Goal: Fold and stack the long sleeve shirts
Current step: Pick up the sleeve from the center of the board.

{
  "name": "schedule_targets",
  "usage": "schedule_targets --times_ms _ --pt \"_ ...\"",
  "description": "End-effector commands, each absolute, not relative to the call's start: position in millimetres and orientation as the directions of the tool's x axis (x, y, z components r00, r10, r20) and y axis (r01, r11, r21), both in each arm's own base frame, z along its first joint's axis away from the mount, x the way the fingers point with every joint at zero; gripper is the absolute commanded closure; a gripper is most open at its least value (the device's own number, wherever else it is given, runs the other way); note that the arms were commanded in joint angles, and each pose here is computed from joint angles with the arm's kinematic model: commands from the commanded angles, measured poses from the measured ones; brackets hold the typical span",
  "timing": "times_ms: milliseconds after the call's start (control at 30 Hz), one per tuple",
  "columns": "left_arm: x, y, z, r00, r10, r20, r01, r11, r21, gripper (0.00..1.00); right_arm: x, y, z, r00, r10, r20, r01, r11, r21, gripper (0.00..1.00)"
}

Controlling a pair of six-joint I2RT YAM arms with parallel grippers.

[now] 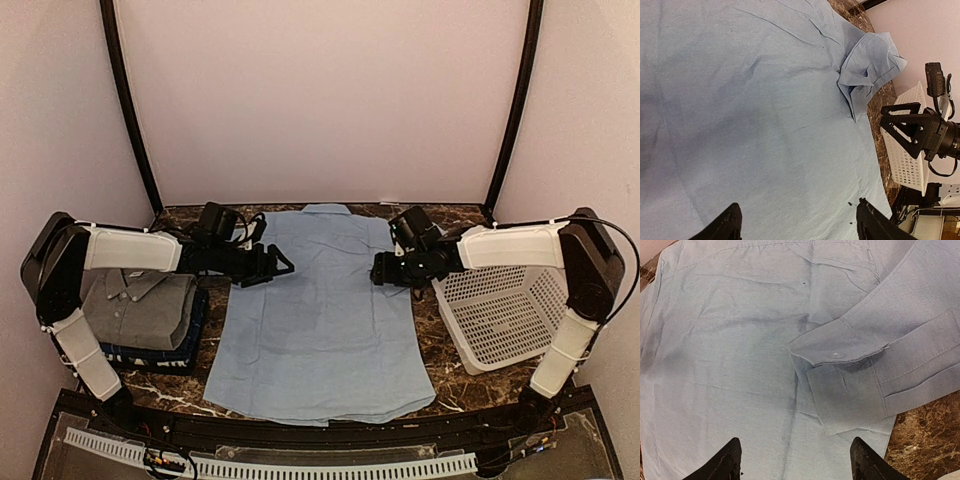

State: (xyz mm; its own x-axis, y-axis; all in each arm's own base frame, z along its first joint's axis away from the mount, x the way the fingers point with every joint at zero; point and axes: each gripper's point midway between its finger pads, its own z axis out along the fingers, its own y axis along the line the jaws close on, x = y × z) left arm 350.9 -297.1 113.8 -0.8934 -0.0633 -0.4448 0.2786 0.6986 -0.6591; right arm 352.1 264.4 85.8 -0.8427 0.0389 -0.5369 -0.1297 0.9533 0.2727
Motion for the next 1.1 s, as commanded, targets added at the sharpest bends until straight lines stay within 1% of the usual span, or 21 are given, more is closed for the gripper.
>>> schedule_targets --times_ms 0,133,300,767,900,1067 --pt "354.1 -300.8 126.2 -0.883 -0.070 -0.465 0.294 0.689 -0.662 0.23 360.0 261.5 75.5 -0.821 0.148 -0.552 -0.043 0.947 0.318 0.29" --pt "353.6 -300.6 125.3 -0.885 -0.070 -0.460 0.290 0.691 -0.662 0.23 358.4 255.0 57.7 -0.830 0.163 -0.533 -0.002 0.956 0.295 0.27" --pt "354.6 -301.9 125.3 -0.887 -0.071 -0.456 0.288 0.688 -0.666 0.23 367.2 239.4 47.2 -0.819 0.201 -0.538 0.063 0.963 0.263 0.26" --pt "356.2 -300.5 127.2 -0.885 -0.077 -0.459 0.282 0.696 -0.660 0.23 390.1 214.5 38.9 -0.809 0.278 -0.518 0.137 0.946 0.294 0.22" --pt "356.7 -300.3 127.6 -0.885 -0.078 -0.459 0.281 0.698 -0.659 0.23 394.8 207.0 38.6 -0.798 0.297 -0.524 0.154 0.942 0.299 0.22" --pt "357.4 -301.0 128.8 -0.886 -0.079 -0.457 0.278 0.697 -0.661 0.24 407.0 207.8 43.7 -0.782 0.287 -0.553 0.141 0.946 0.291 0.25"
